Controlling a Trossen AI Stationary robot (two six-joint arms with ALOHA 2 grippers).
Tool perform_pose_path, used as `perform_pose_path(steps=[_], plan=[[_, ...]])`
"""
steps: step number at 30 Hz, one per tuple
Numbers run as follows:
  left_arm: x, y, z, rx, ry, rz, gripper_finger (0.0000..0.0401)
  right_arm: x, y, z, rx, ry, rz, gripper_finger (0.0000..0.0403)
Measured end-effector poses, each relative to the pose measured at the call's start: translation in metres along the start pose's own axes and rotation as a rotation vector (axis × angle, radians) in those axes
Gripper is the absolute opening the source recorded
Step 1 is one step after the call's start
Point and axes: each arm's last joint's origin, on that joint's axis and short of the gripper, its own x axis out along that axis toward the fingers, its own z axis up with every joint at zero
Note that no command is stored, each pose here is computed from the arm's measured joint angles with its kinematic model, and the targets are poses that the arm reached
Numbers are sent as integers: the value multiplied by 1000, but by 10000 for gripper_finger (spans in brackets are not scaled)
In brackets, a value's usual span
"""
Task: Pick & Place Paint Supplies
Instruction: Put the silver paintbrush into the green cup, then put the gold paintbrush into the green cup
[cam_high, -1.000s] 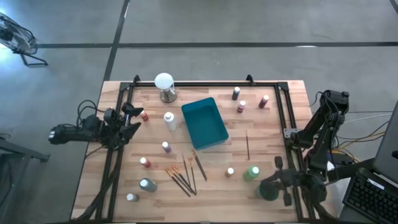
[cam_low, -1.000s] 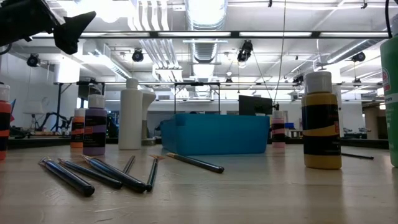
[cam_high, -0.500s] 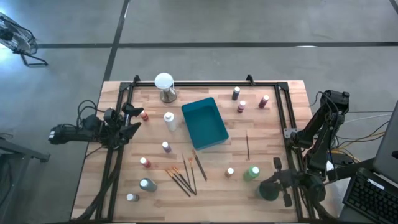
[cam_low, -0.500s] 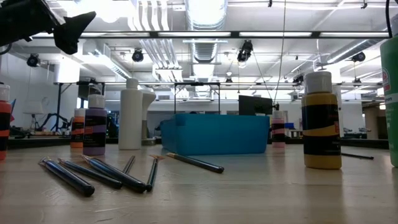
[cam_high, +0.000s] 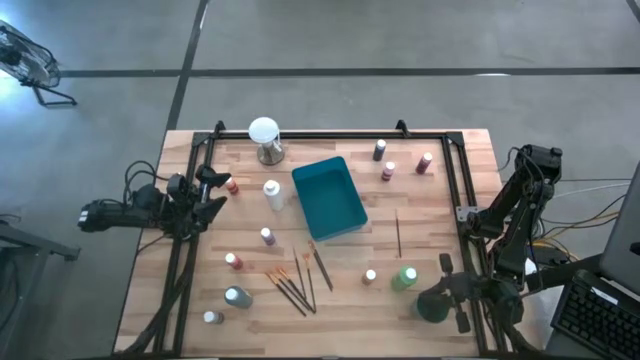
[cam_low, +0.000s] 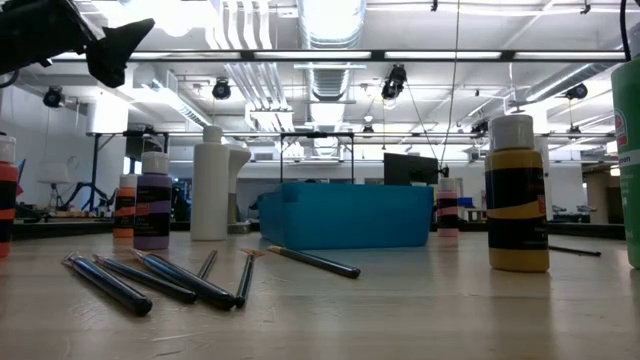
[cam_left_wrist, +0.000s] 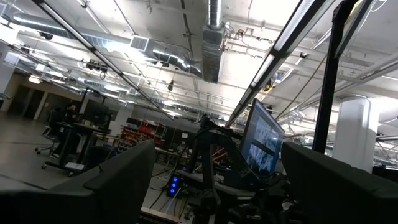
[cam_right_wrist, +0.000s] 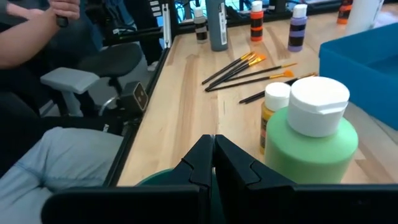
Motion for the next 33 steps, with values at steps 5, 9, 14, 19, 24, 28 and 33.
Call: perform_pose_path(steps=[5,9,14,19,24,28,33], plan=[[0,0,0,-1,0,0,355,0,0,0,10,1,1,8],[0,0,0,-1,1,-1,355,0,0,0,36,3,3,8],[0,0,0,-2,0,-1,355,0,0,0,51,9,8,20],[0,0,0,-1,1,-1,355,0,0,0,51,9,6,53],[0,0,0,-1,0,-1,355,0,0,2,30,-4,1,87],[0,0,0,-2,-2,-1,355,-6,5,21,2,-65,-2,102],[0,0,1,-3,-11,-3,355,-18,13,62,-35,-154,0,109]])
